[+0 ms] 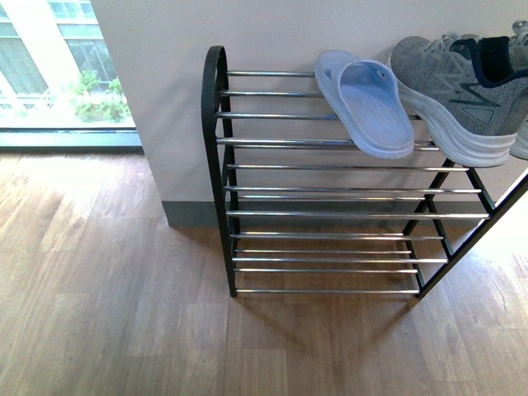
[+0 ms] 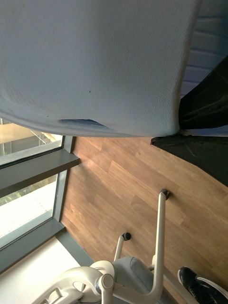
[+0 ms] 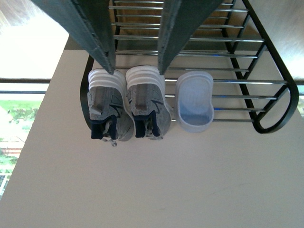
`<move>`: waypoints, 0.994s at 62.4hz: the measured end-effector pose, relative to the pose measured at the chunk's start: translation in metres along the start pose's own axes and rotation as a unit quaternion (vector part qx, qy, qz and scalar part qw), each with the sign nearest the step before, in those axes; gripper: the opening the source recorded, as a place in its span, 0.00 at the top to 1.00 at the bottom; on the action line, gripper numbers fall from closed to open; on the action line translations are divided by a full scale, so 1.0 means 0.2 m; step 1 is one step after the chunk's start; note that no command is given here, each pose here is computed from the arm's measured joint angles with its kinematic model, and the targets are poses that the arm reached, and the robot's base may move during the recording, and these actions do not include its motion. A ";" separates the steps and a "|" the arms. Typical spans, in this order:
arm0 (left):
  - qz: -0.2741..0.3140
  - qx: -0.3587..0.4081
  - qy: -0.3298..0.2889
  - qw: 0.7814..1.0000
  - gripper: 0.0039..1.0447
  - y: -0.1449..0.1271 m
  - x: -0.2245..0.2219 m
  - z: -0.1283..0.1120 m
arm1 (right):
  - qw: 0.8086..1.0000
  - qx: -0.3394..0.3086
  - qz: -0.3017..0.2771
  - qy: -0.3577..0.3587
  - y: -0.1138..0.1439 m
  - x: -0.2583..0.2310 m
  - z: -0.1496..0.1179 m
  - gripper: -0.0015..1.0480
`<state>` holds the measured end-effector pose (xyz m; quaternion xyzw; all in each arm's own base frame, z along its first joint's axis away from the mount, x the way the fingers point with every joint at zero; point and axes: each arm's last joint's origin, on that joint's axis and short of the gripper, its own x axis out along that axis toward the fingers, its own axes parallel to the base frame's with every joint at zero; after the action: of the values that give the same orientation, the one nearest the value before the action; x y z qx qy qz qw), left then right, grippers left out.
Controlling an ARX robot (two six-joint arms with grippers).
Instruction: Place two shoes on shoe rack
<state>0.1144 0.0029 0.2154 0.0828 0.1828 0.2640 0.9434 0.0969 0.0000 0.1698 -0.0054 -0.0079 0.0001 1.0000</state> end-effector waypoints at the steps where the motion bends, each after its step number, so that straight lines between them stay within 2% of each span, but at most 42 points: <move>1: 0.000 0.000 0.000 1.000 0.99 0.00 0.00 0.00 | 1.000 0.000 0.000 0.000 0.00 0.00 0.00 0.67; 25: 0.002 0.000 0.000 1.000 0.99 0.00 0.00 0.00 | 1.000 0.000 0.000 0.000 0.00 0.00 0.00 0.08; 28: -0.002 -0.017 -0.005 1.000 0.99 0.00 0.00 0.01 | 1.000 0.001 -0.001 0.000 0.00 0.00 0.00 0.08; 34: -0.062 -0.085 -0.008 0.994 0.99 -0.06 0.04 0.07 | 1.000 0.001 -0.003 0.000 0.00 0.00 0.00 0.09; 42: -0.155 -0.124 0.025 0.980 0.99 -0.25 0.16 0.23 | 1.000 0.001 -0.001 0.000 0.00 0.00 0.00 0.09; 52: -0.244 -0.092 0.091 0.961 0.99 -0.55 0.33 0.41 | 1.000 0.001 -0.001 0.000 0.00 0.00 0.00 0.09; 62: -0.259 -0.036 0.134 0.956 0.99 -0.86 0.51 0.49 | 1.000 0.001 -0.001 0.000 0.00 0.00 0.00 0.09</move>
<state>0.3149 -0.0948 0.2308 -0.0372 0.3132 0.0251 0.9486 0.0968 0.0000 0.1697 -0.0043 -0.0079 -0.0008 1.0000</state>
